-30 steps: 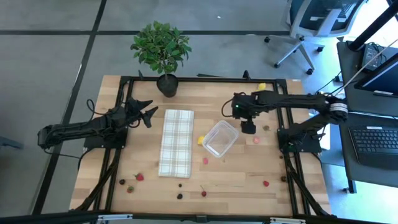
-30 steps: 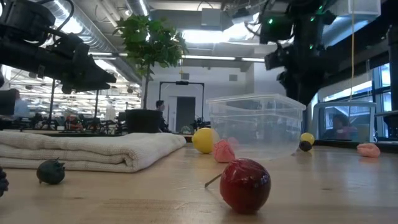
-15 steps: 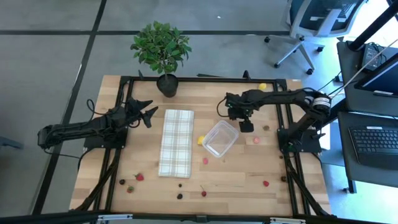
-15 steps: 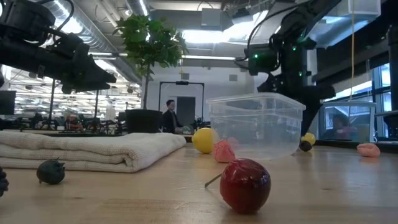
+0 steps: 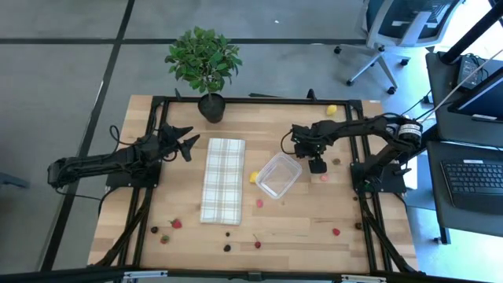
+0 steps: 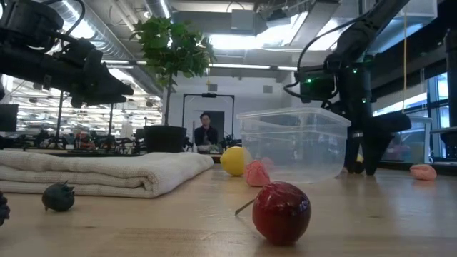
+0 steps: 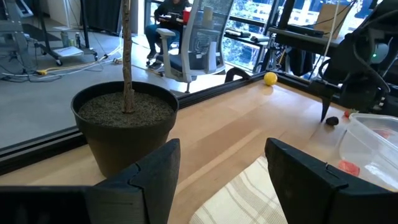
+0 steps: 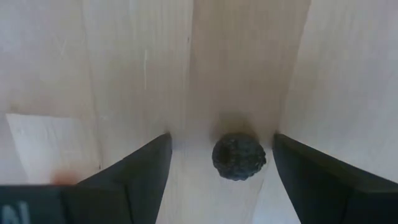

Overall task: Pick and placing Produce into tupperware
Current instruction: Put the top blackberry into the transparent bin

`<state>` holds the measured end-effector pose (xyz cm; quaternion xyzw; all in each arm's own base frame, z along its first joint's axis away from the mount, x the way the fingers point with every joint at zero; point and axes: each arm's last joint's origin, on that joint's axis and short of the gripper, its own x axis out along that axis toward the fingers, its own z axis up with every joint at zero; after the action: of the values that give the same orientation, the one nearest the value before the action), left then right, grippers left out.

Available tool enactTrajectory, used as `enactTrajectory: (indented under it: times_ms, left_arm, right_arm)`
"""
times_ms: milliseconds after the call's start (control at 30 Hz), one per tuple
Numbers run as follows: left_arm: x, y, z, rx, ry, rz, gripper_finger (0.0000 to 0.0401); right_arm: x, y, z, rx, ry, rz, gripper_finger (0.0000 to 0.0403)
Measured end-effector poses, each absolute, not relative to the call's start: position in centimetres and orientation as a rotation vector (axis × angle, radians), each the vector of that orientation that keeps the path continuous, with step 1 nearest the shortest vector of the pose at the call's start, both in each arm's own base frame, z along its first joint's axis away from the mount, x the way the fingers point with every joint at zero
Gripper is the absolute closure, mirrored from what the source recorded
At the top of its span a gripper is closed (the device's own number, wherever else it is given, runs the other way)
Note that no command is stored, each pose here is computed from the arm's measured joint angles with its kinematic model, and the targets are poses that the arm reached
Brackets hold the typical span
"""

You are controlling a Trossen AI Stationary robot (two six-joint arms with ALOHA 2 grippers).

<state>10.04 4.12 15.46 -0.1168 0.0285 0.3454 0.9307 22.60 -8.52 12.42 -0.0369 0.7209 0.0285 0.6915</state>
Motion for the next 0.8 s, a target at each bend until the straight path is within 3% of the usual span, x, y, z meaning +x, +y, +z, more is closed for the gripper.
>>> enactTrajectory:
  times_ms: [800]
  left_arm:
    - [10.04,4.12,15.46,-0.234,0.060,0.707,0.0173]
  right_arm:
    - [23.01,-8.66,12.81,-0.067,1.596,0.033,0.0292]
